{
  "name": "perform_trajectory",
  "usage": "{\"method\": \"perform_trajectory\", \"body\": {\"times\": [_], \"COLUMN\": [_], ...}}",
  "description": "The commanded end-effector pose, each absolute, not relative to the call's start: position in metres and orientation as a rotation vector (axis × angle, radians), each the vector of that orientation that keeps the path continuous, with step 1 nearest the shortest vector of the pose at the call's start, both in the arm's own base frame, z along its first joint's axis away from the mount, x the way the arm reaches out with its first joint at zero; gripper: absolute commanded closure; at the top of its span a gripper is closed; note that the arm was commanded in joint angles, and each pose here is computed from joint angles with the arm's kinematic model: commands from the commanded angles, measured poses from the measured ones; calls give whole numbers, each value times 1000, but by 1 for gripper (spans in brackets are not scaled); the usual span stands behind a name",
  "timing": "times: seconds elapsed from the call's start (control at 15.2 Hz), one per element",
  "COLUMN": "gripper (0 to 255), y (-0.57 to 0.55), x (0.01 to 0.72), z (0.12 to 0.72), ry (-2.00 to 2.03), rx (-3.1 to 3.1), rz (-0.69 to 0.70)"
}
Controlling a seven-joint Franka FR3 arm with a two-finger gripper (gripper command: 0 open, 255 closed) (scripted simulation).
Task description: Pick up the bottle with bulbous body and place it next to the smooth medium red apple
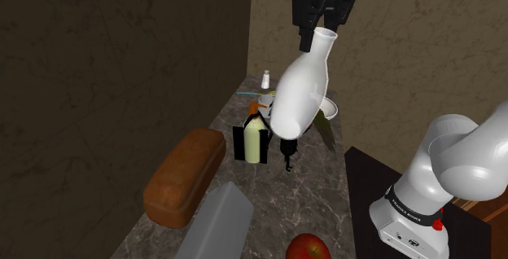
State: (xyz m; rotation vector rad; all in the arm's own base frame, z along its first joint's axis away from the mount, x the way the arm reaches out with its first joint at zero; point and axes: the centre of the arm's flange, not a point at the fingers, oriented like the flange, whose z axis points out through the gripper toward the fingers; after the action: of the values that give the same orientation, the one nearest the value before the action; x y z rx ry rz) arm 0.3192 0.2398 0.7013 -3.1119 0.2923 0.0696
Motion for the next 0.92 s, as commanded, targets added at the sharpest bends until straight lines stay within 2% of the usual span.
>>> {"method": "perform_trajectory", "body": {"times": [0.0,0.86], "gripper": [255,255], "y": [239,239], "x": [318,318], "z": [690,622], "ry": [292,292], "rx": [-3111,-3111], "rz": [68,68]}}
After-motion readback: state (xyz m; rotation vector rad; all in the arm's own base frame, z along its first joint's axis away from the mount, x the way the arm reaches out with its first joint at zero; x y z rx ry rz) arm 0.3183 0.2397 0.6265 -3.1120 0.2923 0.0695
